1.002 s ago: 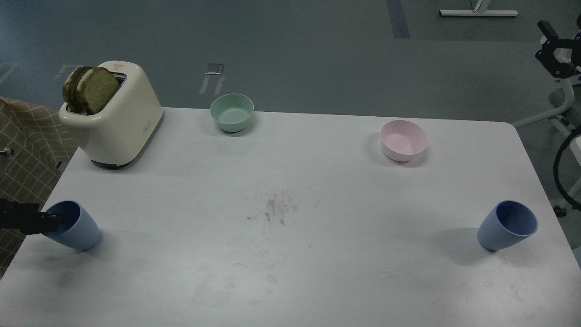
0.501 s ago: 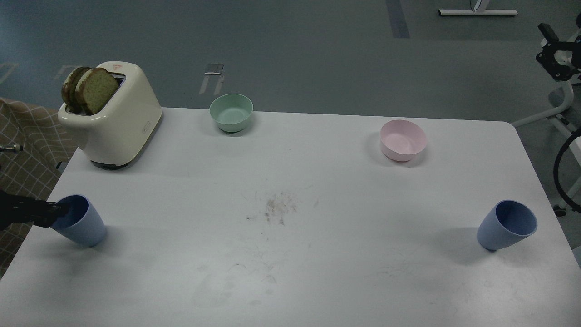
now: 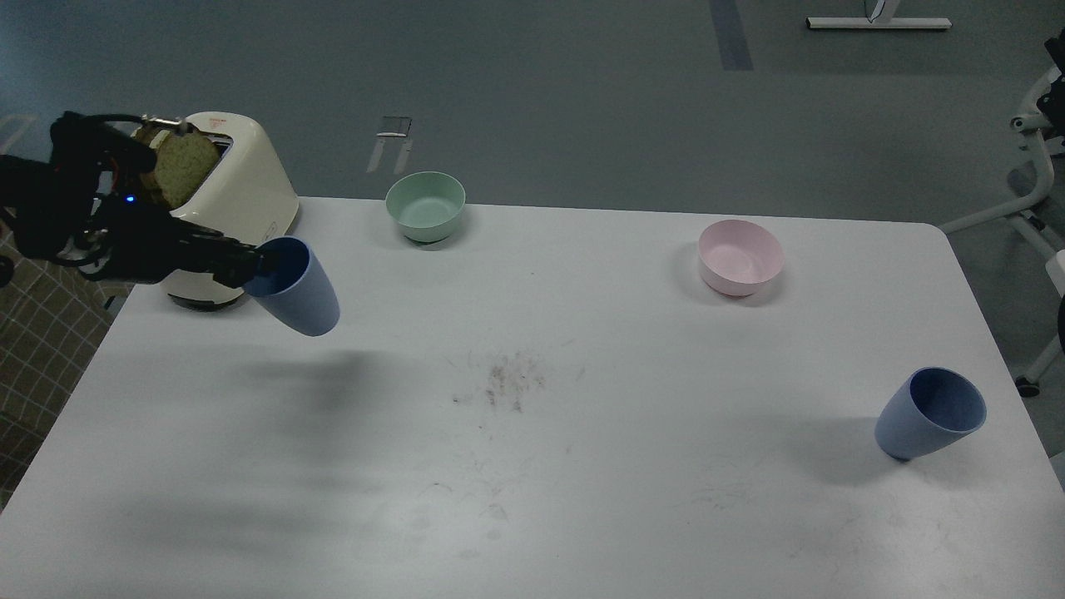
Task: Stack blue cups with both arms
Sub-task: 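Lift the blue cup with the left hand toward the table center, then lower the blue cup upright at the table center and release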
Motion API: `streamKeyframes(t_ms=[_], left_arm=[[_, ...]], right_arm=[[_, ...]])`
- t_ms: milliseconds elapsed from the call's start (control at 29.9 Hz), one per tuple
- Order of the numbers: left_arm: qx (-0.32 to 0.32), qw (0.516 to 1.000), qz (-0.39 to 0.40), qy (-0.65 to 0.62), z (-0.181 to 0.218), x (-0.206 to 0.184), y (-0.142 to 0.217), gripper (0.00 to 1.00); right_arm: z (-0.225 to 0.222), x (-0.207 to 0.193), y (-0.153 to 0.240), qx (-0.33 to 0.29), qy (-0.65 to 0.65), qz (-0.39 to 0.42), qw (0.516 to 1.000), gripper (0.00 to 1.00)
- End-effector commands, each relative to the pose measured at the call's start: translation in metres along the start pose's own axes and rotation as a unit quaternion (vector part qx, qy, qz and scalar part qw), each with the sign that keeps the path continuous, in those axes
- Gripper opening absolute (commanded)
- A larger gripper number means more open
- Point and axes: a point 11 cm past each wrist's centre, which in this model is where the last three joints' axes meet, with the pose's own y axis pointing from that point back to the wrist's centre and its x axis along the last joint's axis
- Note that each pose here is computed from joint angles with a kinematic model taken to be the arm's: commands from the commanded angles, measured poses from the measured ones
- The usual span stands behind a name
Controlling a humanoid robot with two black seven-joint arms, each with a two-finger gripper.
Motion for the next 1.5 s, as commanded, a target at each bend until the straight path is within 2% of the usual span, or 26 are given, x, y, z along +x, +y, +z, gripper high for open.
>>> streamKeyframes(t_ms=[0,67,267,635,1036,1470], left_arm=[[-0.049,0.997,0.006,-0.056,0.043,0.04,-0.029,0.0],[-0.08,0.994,0.001,-0.079,0.07,0.052,-0.052,0.0],[-0.115,0.986,-0.016,-0.123,0.108,0.061,-0.091,0.0],[-0.131,0.982,-0.029,-0.134,0.135,0.069,-0.129,0.0],[-0.122,0.982,-0.052,-0.136,0.139,0.061,-0.157,0.0],[-0.114,0.979,-0.075,-0.148,0.136,0.039,-0.169,0.0]], right_arm=[[0.001,0.005,0.004,0.0,-0.001,0.006,1.0,1.0],[0.0,0.012,0.011,0.002,-0.003,0.016,1.0,1.0],[0.019,0.035,0.037,-0.024,-0.002,0.047,0.999,1.0],[0.054,0.046,0.061,-0.065,-0.008,0.065,0.996,1.0],[0.054,0.046,0.062,-0.064,-0.01,0.067,0.996,1.0],[0.054,0.046,0.061,-0.062,-0.011,0.066,0.996,1.0]])
